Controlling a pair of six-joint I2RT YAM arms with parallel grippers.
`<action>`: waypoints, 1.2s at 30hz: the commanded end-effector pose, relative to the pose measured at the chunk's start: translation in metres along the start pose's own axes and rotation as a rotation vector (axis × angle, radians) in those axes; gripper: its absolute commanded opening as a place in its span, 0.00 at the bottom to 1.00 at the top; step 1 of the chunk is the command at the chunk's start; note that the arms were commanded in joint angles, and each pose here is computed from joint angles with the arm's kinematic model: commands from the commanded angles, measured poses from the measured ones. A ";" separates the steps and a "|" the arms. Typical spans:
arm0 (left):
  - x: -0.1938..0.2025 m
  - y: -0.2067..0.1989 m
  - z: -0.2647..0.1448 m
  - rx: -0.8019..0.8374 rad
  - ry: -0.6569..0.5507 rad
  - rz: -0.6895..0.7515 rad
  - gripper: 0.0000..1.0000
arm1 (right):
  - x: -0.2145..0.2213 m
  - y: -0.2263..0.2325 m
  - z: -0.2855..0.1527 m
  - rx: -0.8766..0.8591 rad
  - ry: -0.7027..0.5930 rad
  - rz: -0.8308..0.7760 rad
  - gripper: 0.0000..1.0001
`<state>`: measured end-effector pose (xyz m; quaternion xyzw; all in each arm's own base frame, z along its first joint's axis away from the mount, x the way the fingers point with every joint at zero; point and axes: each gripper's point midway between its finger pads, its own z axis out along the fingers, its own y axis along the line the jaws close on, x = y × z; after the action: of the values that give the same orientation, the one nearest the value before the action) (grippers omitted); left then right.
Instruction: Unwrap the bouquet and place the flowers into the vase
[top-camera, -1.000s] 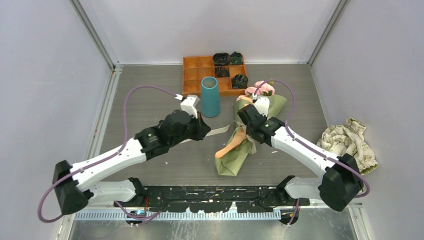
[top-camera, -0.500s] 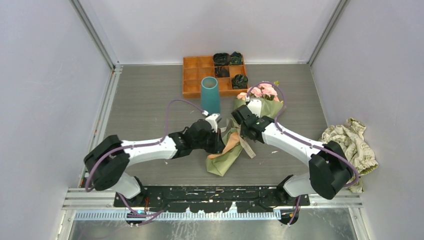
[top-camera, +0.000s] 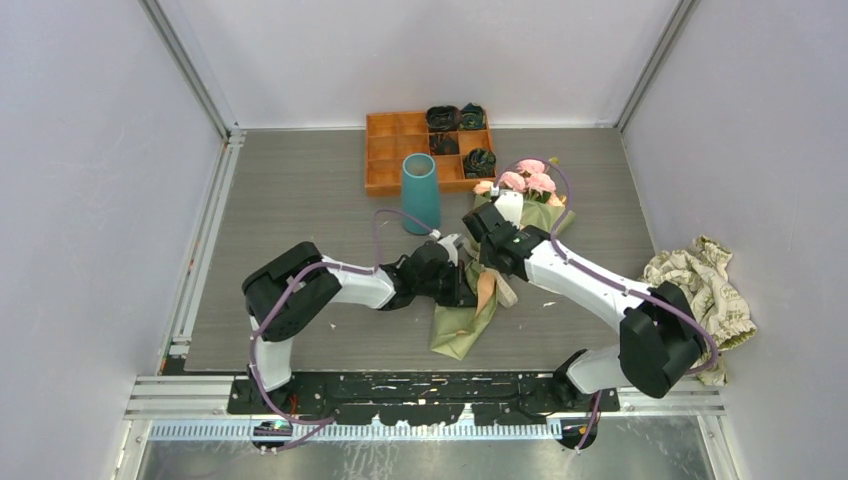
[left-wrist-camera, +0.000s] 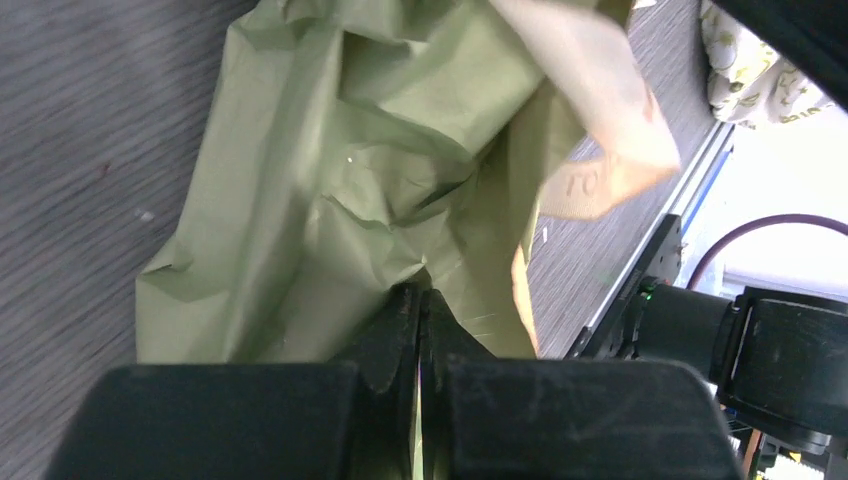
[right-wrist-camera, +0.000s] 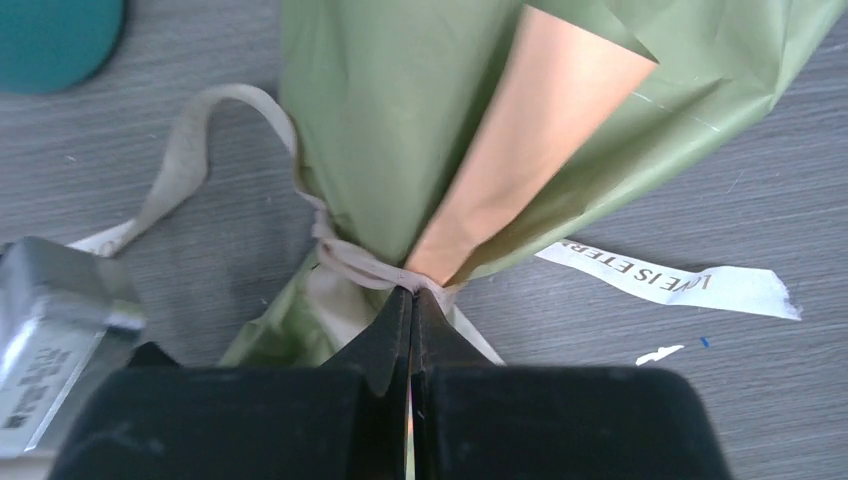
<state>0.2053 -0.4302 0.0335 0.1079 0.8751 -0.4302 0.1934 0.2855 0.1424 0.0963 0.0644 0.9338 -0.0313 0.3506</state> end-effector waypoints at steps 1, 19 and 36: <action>-0.008 0.014 0.011 -0.078 -0.027 0.003 0.00 | -0.052 0.005 -0.033 -0.041 -0.139 0.057 0.01; 0.010 0.050 0.028 -0.186 0.027 -0.011 0.00 | -0.175 -0.051 -0.184 -0.038 -0.471 0.124 0.01; 0.002 0.037 0.013 -0.175 0.013 0.017 0.00 | -0.155 -0.058 -0.195 -0.082 -0.410 0.136 0.18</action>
<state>0.2202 -0.4507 0.0329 0.1017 0.8741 -0.4300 0.2017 0.2573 0.0555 0.4230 0.1445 0.7713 0.0090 0.6197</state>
